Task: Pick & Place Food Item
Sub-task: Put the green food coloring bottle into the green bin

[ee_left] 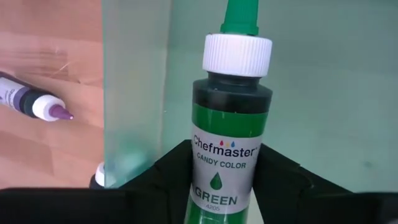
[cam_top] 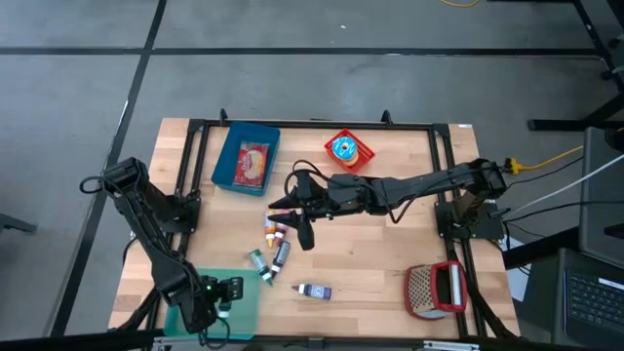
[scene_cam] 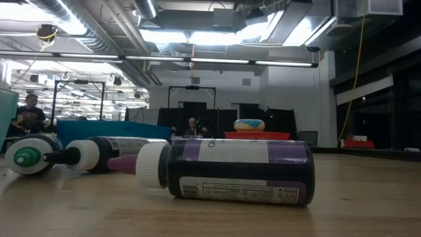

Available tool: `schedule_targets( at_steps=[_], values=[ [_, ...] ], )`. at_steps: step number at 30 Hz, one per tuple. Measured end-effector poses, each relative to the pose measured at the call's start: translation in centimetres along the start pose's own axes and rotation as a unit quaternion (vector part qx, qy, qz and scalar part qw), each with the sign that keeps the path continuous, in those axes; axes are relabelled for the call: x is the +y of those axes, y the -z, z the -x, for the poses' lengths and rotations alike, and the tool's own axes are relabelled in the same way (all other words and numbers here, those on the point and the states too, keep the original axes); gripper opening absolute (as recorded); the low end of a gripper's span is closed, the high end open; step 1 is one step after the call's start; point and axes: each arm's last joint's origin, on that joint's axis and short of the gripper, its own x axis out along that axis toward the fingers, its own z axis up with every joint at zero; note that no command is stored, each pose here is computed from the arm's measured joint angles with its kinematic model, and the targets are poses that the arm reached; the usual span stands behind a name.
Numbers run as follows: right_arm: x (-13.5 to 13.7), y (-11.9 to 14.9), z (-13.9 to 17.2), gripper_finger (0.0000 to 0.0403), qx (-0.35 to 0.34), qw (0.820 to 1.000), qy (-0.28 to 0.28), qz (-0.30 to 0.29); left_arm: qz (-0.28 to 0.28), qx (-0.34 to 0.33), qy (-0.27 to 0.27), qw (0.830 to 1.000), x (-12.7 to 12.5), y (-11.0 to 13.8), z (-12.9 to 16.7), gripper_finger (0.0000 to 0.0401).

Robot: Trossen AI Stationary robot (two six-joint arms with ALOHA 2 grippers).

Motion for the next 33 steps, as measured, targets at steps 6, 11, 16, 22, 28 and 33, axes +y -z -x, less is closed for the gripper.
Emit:
schedule_targets(
  at_steps=[6, 11, 16, 22, 28, 33],
  values=[
    [0.0, 0.0, 0.0, 0.0142, 0.002, 1.000, -0.001, 0.007, 0.021, 0.005, 0.000, 1.000, 0.6, 0.4, -0.2, 0.0190],
    [0.0, 0.0, 0.0, 0.0142, 0.004, 1.000, -0.008, 0.022, 0.052, 0.026, -0.009, 0.998, 1.3, 1.0, -0.4, 0.0221],
    [0.1, 0.1, 0.0, 0.0142, 0.010, 0.999, -0.027, 0.028, 0.049, 0.074, -0.027, 0.996, 1.9, 2.4, 0.0, 0.0234],
    [0.2, 0.1, 0.0, 0.0142, 0.011, 0.999, -0.031, 0.038, 0.088, 0.084, -0.044, 0.992, 3.3, 4.0, 0.9, 0.0230],
    [0.1, 0.3, 0.0, 0.0142, 0.018, 0.998, -0.031, 0.044, 0.172, 0.066, -0.044, 0.982, 5.8, 6.5, 1.9, 0.0219],
    [0.2, 0.3, 0.0, 0.0142, 0.023, 0.998, -0.043, 0.045, 0.170, 0.066, -0.017, 0.983, 7.4, 8.0, 1.1, 0.0210]
  ],
)
